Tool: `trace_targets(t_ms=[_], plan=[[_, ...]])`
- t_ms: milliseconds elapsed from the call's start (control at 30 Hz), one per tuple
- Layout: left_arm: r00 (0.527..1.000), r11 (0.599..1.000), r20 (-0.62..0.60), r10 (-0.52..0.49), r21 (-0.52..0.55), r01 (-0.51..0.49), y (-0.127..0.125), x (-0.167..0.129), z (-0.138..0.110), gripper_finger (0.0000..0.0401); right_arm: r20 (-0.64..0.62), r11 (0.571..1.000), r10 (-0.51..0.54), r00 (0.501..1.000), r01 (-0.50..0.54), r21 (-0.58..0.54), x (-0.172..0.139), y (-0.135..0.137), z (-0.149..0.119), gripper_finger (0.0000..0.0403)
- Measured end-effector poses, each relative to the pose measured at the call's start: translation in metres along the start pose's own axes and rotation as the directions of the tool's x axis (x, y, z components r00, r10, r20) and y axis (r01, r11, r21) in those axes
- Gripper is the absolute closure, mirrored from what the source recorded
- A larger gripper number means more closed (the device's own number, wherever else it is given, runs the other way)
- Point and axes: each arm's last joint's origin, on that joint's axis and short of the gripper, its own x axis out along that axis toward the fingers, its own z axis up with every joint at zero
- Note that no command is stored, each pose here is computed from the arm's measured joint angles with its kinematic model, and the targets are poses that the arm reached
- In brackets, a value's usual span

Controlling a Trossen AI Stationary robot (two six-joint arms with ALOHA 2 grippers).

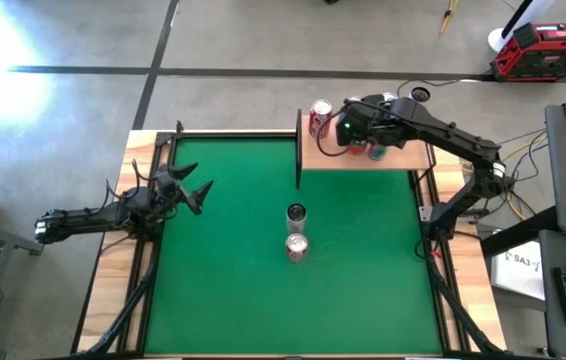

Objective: Place canned beverage on shelf
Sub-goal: Adjust the soda cans on the shelf

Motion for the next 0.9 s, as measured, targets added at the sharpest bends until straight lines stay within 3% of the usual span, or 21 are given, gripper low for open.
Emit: trace_targets(t_ms=[633, 900], plan=[[1.0, 1.0, 0.0, 0.0, 0.0, 0.0, 0.0, 0.0, 0.0, 0.0015, 0.001, 1.0, -0.012, 1.0, 0.012, 0.006, -0.009, -0.013, -0.001, 0.0039], [1.0, 1.0, 0.0, 0.0, 0.0, 0.0, 0.0, 0.0, 0.0, 0.0015, 0.042, 0.999, 0.031, 0.999, -0.032, 0.018, -0.034, -0.019, 0.007, 0.0039]])
